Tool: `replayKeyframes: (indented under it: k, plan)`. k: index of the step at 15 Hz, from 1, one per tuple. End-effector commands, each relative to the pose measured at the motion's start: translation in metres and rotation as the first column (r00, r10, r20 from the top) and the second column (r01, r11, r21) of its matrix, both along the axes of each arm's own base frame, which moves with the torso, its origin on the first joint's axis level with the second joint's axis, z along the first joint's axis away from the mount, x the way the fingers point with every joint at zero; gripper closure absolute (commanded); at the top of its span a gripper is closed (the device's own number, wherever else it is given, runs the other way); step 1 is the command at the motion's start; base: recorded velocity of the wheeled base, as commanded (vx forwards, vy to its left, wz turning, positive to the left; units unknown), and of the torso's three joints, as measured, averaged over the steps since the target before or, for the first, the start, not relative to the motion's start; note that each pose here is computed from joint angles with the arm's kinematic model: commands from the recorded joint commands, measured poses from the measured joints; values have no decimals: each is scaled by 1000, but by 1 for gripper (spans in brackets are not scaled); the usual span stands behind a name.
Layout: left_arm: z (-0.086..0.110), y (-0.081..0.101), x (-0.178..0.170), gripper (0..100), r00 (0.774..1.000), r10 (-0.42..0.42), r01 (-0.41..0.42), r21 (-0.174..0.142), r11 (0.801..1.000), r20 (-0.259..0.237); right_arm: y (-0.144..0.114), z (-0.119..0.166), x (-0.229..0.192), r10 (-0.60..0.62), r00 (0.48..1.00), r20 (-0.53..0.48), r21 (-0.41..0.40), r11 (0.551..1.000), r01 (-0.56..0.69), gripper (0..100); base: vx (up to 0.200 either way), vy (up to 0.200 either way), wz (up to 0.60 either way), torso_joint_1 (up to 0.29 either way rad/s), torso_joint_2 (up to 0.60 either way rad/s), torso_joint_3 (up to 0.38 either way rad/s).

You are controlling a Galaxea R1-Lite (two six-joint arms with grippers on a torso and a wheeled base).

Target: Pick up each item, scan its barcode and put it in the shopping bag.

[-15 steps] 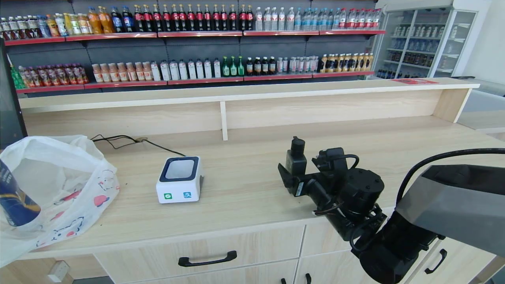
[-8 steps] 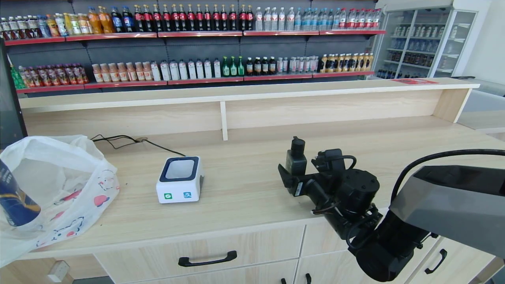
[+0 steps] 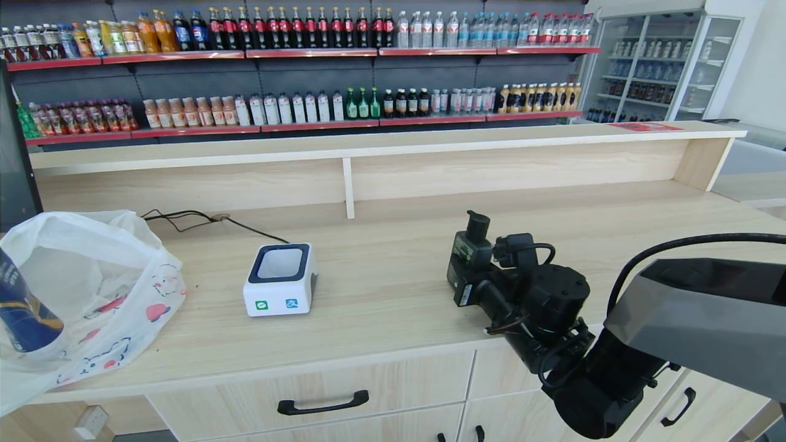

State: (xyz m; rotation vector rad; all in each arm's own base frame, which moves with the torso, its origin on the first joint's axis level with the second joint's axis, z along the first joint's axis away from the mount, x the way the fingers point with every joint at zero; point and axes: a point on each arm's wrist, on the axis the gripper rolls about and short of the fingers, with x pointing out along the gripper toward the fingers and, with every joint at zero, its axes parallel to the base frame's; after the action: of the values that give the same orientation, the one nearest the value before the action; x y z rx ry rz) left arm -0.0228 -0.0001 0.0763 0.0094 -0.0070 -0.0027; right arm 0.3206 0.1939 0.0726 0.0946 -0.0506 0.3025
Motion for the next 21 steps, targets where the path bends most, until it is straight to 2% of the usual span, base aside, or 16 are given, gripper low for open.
replayKeyframes:
  k: [1,11,15,19,21]
  plan:
    - [0,0,0,0,1000,0,0,0,1000,1,0,1,0,0,1000,1,0,1000,0,100,0,0,0,0,0,0]
    - [0,0,0,0,1000,0,0,0,1000,1,-3,14,-8,1,1000,24,3,1000,-1,100,0,0,0,0,0,0]
    - [0,0,0,0,1000,0,0,0,1000,1,-14,32,-27,2,1000,30,28,1000,-3,100,0,0,0,0,0,0]
    - [0,0,0,0,1000,0,0,1,1000,-2,-27,64,-68,39,997,70,52,998,-42,100,0,0,0,0,0,0]
    - [0,0,0,0,1000,0,0,1,1000,-2,-39,69,-88,44,997,61,48,998,-47,100,0,0,0,0,0,0]
